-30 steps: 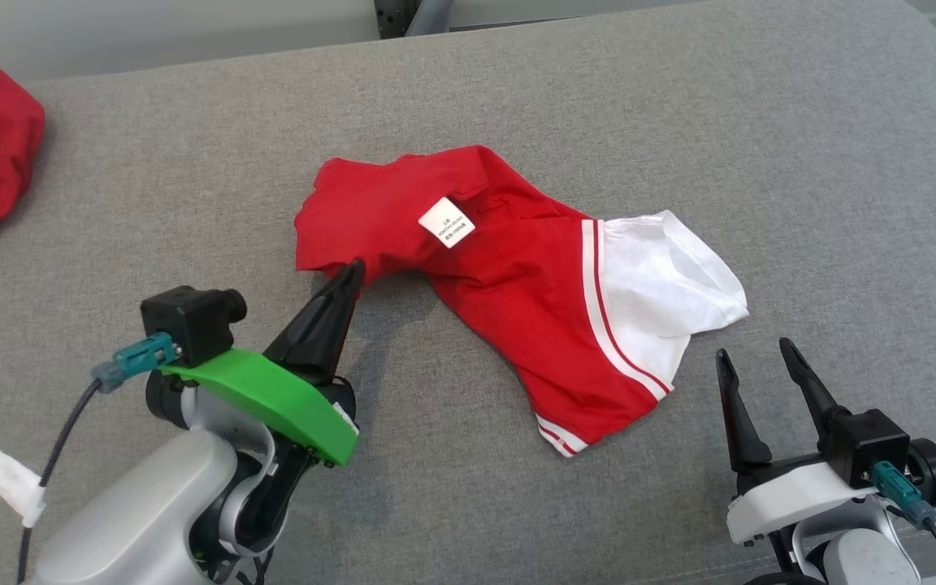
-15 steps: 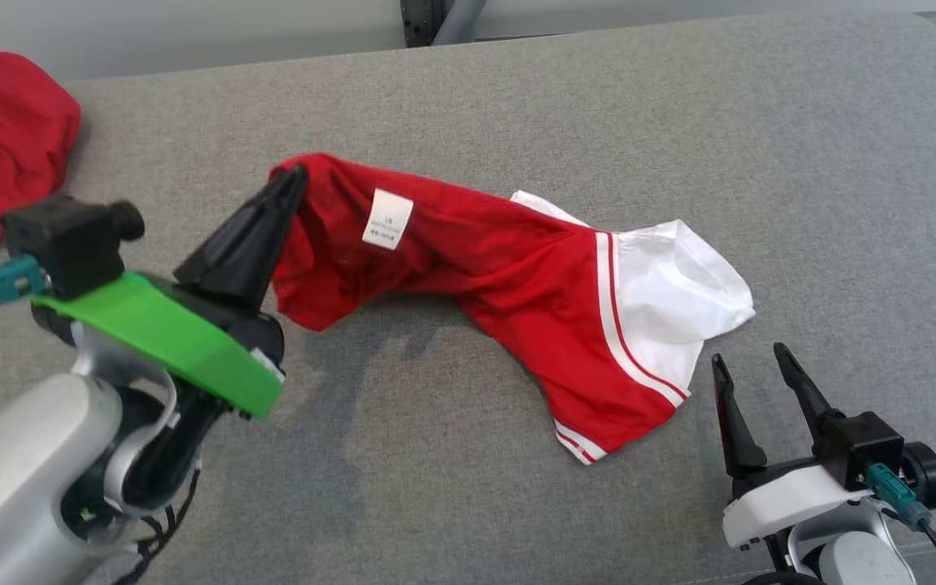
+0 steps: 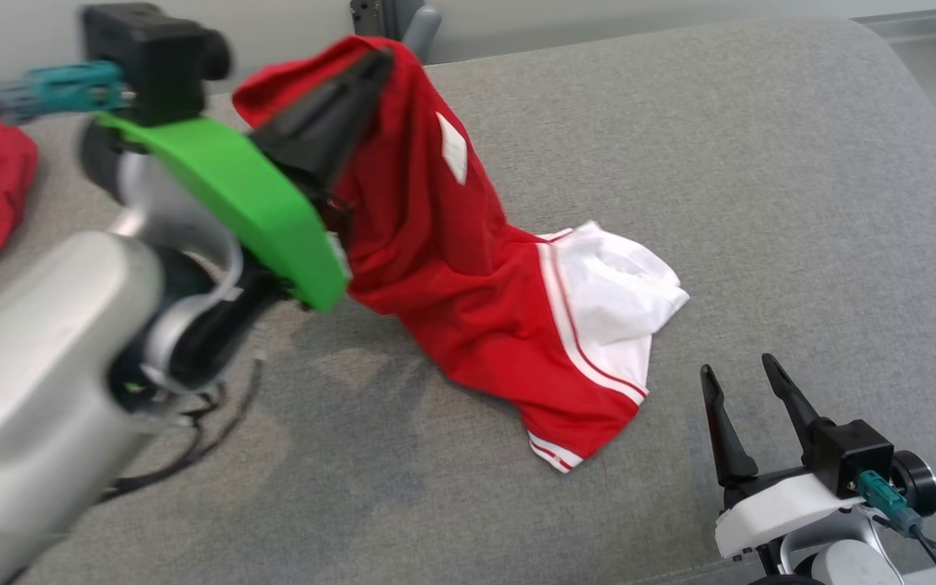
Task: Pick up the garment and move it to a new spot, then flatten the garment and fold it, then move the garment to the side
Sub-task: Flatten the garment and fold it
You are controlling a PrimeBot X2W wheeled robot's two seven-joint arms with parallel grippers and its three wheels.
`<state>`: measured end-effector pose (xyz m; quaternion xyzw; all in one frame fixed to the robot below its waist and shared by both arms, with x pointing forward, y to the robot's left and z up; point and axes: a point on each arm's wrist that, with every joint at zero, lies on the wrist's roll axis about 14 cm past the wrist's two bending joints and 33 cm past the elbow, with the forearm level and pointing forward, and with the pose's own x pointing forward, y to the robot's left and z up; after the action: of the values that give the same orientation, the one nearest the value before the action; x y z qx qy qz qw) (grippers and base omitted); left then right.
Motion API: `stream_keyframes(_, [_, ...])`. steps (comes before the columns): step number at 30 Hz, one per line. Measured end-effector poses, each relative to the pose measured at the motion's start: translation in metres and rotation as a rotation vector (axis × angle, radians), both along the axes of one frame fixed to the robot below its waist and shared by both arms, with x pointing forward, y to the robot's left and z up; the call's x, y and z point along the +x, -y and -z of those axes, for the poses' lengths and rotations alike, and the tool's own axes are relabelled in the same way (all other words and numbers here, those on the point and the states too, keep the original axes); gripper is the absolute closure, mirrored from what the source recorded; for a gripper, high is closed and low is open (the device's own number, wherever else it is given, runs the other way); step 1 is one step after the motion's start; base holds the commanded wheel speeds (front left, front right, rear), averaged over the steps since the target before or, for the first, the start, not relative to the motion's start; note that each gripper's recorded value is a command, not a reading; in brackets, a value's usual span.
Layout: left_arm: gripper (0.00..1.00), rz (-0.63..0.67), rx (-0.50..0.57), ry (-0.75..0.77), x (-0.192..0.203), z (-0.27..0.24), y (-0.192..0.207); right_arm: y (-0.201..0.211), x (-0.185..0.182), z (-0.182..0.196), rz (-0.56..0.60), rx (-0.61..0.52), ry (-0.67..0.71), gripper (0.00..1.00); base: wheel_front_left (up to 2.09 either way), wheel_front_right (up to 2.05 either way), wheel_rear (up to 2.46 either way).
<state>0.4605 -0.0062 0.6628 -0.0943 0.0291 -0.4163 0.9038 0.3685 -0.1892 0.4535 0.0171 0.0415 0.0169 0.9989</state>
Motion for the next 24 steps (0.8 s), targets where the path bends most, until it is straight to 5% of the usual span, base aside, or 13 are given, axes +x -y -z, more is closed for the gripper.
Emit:
stream_keyframes(7, [1.0,0.175,0.03,-0.273,-0.025,0.096,0.088,-0.003,0.0,0.006,-0.01,-0.009,-0.019,0.0,0.0,0.0,0.0])
stream_keyframes(12, [1.0,0.167,0.104,-0.371,-0.025,0.165,0.103,-0.001,0.007,0.003,-0.007,-0.017,-0.01,0.0,0.0,0.0,0.0])
stream_keyframes(13, [0.83,0.16,0.111,-0.375,-0.023,0.173,0.103,0.003,0.007,0.004,0.005,-0.02,-0.015,0.0,0.0,0.0,0.0])
stream_keyframes(16, [0.0,0.13,0.091,-0.368,-0.011,0.185,0.101,0.014,0.003,0.012,0.037,-0.027,-0.04,0.0,0.0,0.0,0.0])
stream_keyframes(24, [0.0,0.073,0.057,-0.361,0.003,0.192,0.085,0.018,-0.006,0.023,0.056,-0.019,-0.078,0.0,0.0,0.0,0.0])
